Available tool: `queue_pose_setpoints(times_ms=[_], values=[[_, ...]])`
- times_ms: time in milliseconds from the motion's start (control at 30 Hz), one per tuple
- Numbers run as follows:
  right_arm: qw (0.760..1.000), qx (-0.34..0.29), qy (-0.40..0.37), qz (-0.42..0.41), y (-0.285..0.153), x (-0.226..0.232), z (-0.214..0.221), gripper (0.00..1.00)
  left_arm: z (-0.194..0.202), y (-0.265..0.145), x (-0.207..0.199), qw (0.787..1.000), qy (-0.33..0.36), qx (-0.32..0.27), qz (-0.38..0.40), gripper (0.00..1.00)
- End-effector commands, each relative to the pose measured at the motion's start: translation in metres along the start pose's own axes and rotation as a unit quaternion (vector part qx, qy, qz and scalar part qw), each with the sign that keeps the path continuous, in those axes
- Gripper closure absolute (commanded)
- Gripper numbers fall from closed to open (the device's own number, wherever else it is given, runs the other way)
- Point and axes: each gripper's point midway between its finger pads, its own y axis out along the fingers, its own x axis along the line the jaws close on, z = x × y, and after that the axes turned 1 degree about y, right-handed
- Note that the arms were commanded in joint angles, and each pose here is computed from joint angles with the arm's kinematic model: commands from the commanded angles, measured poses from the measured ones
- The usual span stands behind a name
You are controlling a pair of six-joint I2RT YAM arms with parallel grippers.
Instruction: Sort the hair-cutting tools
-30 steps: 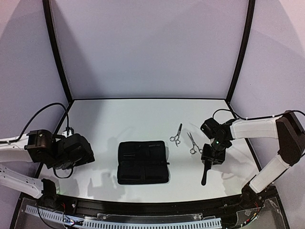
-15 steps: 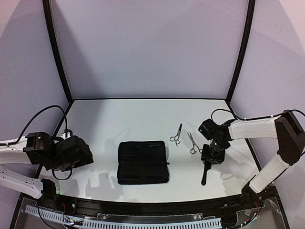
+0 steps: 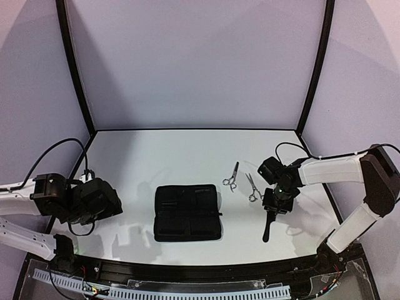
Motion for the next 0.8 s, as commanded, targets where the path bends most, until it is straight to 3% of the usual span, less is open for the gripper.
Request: queue_pose_setpoints(times_ms=[0,267,533,767], values=[[0.998,0.024,-0.02,0.053,0.012,-0.023,0.022,0.71,0.001,0.0,0.002,1.0,-0.003,-0.001,0.003,0.01],[0.997,-0.047,-0.056,0.029,-0.042,-0.014,-0.002,0.76,-0.001,-0.003,-0.011,0.999,0.008,0.0,0.034,0.01],[0.99,-0.111,-0.055,-0.07,-0.105,0.003,-0.014,0.78,-0.002,-0.018,-0.058,0.987,0.021,0.008,0.16,0.01],[0.97,-0.168,-0.031,-0.175,-0.162,0.047,-0.022,0.8,0.004,-0.047,-0.155,0.934,0.076,0.023,0.347,0.01]])
